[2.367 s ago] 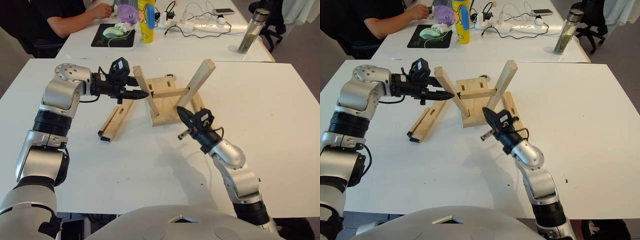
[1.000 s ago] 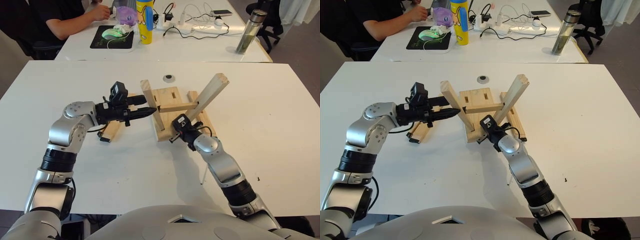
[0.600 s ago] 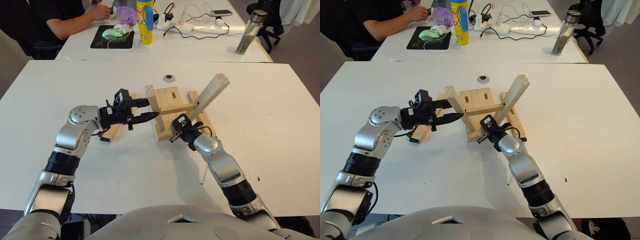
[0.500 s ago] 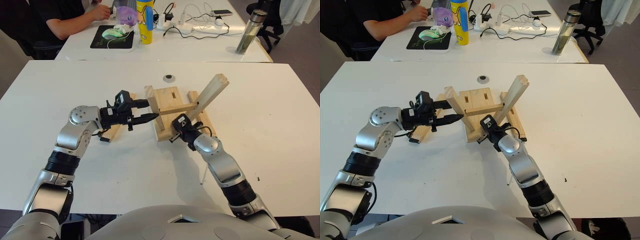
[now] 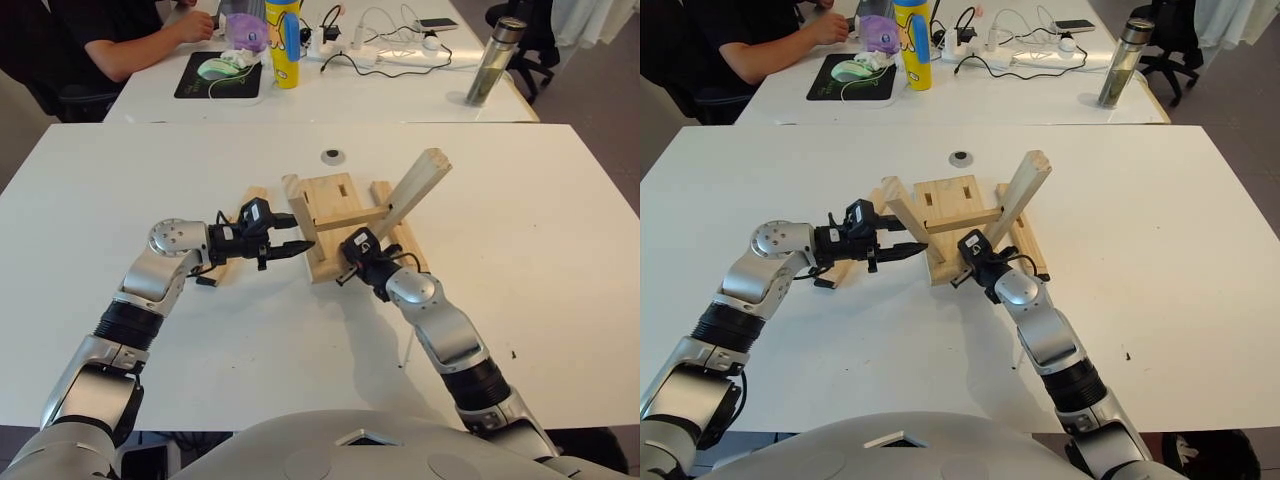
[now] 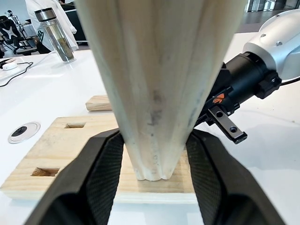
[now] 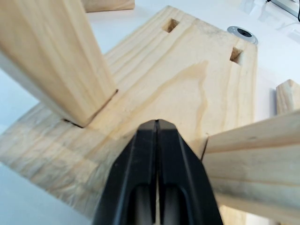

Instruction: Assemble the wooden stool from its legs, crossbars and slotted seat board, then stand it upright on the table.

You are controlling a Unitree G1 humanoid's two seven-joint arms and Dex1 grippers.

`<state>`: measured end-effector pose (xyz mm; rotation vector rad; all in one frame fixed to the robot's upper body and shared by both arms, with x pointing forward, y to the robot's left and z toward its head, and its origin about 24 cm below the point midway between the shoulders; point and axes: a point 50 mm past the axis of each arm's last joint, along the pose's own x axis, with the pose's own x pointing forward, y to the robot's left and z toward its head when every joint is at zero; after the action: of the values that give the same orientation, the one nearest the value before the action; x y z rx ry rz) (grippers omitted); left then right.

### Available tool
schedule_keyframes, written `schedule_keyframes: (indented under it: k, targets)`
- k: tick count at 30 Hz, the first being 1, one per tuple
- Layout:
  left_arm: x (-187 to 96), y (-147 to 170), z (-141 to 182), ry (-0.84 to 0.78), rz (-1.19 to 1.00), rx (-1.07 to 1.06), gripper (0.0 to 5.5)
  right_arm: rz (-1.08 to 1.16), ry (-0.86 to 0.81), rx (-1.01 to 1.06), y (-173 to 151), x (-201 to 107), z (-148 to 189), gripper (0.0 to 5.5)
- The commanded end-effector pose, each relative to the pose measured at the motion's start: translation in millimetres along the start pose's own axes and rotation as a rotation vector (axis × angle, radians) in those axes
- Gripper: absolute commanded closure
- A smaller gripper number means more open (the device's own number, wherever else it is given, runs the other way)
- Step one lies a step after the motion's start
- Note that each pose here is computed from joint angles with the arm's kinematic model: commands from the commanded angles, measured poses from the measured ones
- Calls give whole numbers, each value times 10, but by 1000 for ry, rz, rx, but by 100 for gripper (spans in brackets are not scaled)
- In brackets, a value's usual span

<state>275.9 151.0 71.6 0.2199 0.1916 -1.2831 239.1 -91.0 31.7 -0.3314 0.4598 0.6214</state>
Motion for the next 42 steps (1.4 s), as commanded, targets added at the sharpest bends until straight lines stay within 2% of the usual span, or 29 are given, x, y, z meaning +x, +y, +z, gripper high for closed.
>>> schedule_keyframes:
  k: [1,3,4,7,9,13,15,20,24,27,31,33,35,36,38,39,41,42]
  targets:
    - [-229,-221,-657,245,25,-315,343,219,318,158,386,-22,-678,550]
    - [-247,-177,-551,162,45,-345,343,218,317,155,375,-16,-674,550]
    - [-262,-163,-475,116,39,-359,307,213,316,156,369,-15,-673,550]
    - [-364,-128,-241,-5,34,-392,266,202,314,159,362,-13,-681,550]
    - [-472,-141,-131,-25,21,-398,233,196,314,164,366,-18,-691,550]
    - [-774,-242,88,13,-20,-400,220,195,315,168,369,-25,-701,550]
    - [-892,-170,452,-88,-13,-373,220,187,315,171,360,-33,-708,550]
    - [-1039,30,1468,-424,4,-251,287,178,315,185,369,-47,-731,550]
    - [-746,30,2025,-569,46,-142,350,176,312,186,368,-53,-720,550]
    - [-491,-49,2090,-552,48,-122,390,181,309,185,376,-49,-705,550]
    - [-143,-107,1854,-468,70,-158,448,183,305,188,383,-27,-692,550]
    - [-64,-110,1728,-424,97,-148,475,188,304,186,389,-15,-688,550]
    - [-71,-84,1722,-427,115,-131,504,190,304,184,397,-14,-689,550]
    - [-121,-74,1828,-482,108,-120,521,192,304,182,398,-13,-689,550]
    - [-332,-89,2226,-748,32,-162,549,195,305,180,400,-15,-692,550]
    - [-437,-100,2375,-826,6,-162,549,195,305,179,398,-18,-695,550]
    - [-529,-90,2489,-878,-7,-170,549,191,307,183,402,-24,-705,550]
    - [-541,-63,2470,-855,14,-171,549,190,308,185,408,-26,-708,550]
